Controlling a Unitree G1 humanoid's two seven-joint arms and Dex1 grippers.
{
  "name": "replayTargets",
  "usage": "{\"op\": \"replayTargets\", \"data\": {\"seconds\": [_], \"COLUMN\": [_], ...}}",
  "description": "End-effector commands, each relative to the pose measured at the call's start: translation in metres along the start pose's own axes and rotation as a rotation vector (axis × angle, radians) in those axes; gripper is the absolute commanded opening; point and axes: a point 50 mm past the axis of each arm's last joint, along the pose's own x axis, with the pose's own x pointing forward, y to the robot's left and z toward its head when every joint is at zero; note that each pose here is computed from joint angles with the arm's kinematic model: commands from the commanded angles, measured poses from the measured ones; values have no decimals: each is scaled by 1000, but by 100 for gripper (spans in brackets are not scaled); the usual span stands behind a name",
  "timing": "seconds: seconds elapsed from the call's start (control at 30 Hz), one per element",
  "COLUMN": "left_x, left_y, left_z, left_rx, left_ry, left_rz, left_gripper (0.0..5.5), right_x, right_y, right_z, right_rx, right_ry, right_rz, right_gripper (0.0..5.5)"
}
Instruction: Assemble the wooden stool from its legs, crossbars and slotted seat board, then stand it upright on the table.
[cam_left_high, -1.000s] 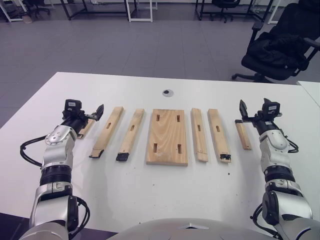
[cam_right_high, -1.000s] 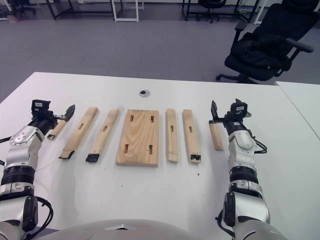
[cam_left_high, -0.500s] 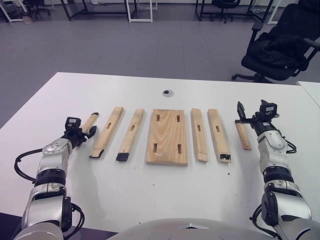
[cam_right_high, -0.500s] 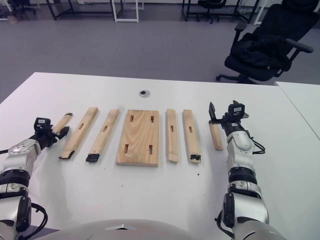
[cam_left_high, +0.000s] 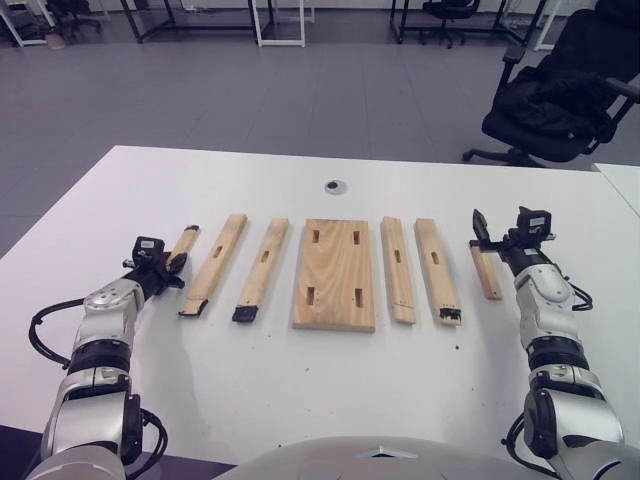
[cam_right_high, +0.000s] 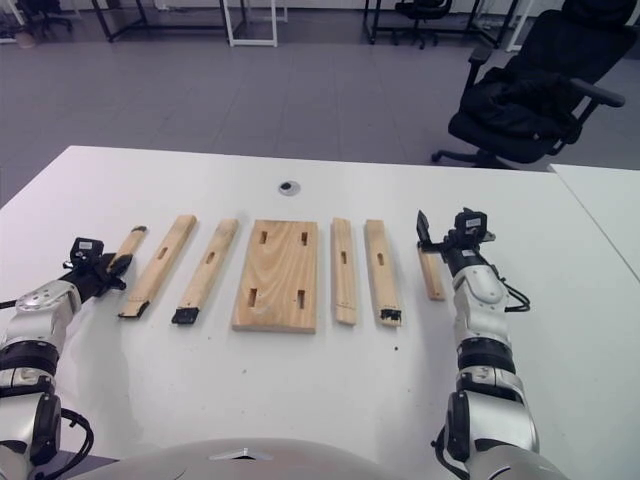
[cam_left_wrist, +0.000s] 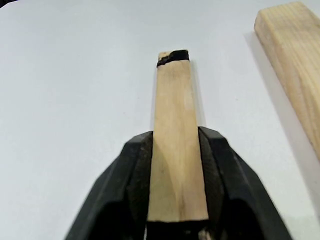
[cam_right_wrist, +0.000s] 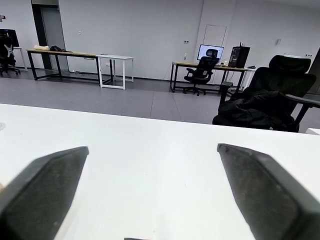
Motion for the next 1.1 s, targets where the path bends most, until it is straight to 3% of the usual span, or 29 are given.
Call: {"op": "replayTargets", "data": {"seconds": [0.03,0.1,0.27,0.4,0.77,1.1], "left_x": [0,2,3,-8,-28,-28], "left_y": [-3,-31,-139,-184,-200,-207], "left_z": [43,91,156,191,192,187], "left_rx": [-61,-63,50,174,227,319], "left_ry": [-296,-519,-737,-871,-930,-915], "left_rz": [11,-110,-483,-592,-731,-756], "left_gripper": [128,128,128,128,128,128], "right_x": [11,12,7,-1,4,2], "right_y": [24,51,149,184,178,182], "right_z": [36,70,141,164,172,168], "right_rx": [199,418,913,1014,1132,1122], "right_ry": [-61,-154,-207,-156,-130,-105], "right_rz": [140,282,690,835,806,806], "right_gripper": [481,481,481,481,481,302]}}
